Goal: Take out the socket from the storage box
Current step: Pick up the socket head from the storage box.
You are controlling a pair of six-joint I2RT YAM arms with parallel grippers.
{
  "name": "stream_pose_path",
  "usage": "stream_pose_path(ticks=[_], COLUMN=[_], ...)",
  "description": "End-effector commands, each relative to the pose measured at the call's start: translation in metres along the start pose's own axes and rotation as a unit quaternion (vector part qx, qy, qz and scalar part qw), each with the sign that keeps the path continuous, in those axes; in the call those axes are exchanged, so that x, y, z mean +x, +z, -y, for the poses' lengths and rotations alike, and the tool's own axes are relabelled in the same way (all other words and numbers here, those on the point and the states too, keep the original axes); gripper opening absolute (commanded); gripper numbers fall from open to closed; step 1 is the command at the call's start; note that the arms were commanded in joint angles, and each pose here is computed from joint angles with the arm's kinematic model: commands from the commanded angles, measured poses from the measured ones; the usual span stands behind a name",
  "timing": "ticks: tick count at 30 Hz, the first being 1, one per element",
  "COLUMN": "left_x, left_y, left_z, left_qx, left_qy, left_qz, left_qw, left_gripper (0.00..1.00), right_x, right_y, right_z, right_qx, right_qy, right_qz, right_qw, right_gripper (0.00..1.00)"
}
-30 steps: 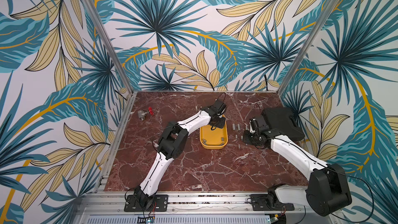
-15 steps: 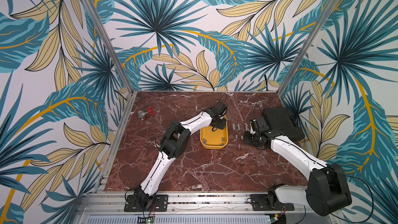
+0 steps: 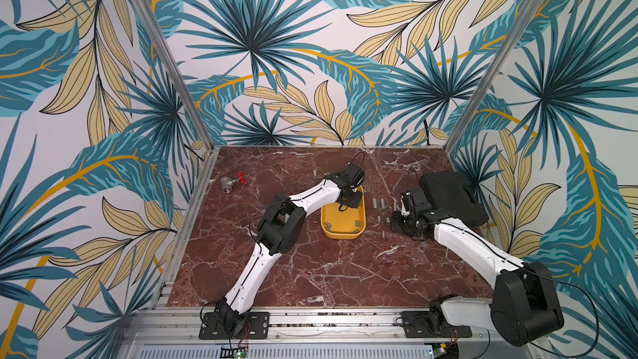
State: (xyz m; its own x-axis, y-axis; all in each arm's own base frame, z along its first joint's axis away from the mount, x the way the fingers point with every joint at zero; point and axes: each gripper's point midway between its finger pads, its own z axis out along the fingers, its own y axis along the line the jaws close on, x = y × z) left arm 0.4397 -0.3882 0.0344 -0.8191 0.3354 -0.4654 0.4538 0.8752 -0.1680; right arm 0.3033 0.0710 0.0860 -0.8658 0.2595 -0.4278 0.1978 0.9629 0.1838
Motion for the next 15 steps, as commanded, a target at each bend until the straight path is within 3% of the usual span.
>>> stream_pose_path(ticks=[1, 8, 15], left_x=[0.021, 0.017, -0.029], left_y=[-0.001, -0.026, -0.096], left_z=[-0.008, -0.013, 0.0], left_qx=[-0.022, -0.044, -0.021], left_qy=[0.006, 0.008, 0.002], left_qz=[-0.036, -0.021, 0.075], left_qw=[0.999, 0.999, 0.997], left_gripper=[0.25, 0.19, 0.18], right_x=[0.004, 0.005, 0.005], right_y=[0.0, 0.0, -0.002], right_z=[0.002, 0.003, 0.003], right_qx=[-0.002, -0.002, -0.001], right_qy=[0.004, 0.005, 0.003], right_qz=[-0.001, -0.002, 0.0], right_qw=[1.0, 1.0, 1.0], right_gripper=[0.28, 0.28, 0.28])
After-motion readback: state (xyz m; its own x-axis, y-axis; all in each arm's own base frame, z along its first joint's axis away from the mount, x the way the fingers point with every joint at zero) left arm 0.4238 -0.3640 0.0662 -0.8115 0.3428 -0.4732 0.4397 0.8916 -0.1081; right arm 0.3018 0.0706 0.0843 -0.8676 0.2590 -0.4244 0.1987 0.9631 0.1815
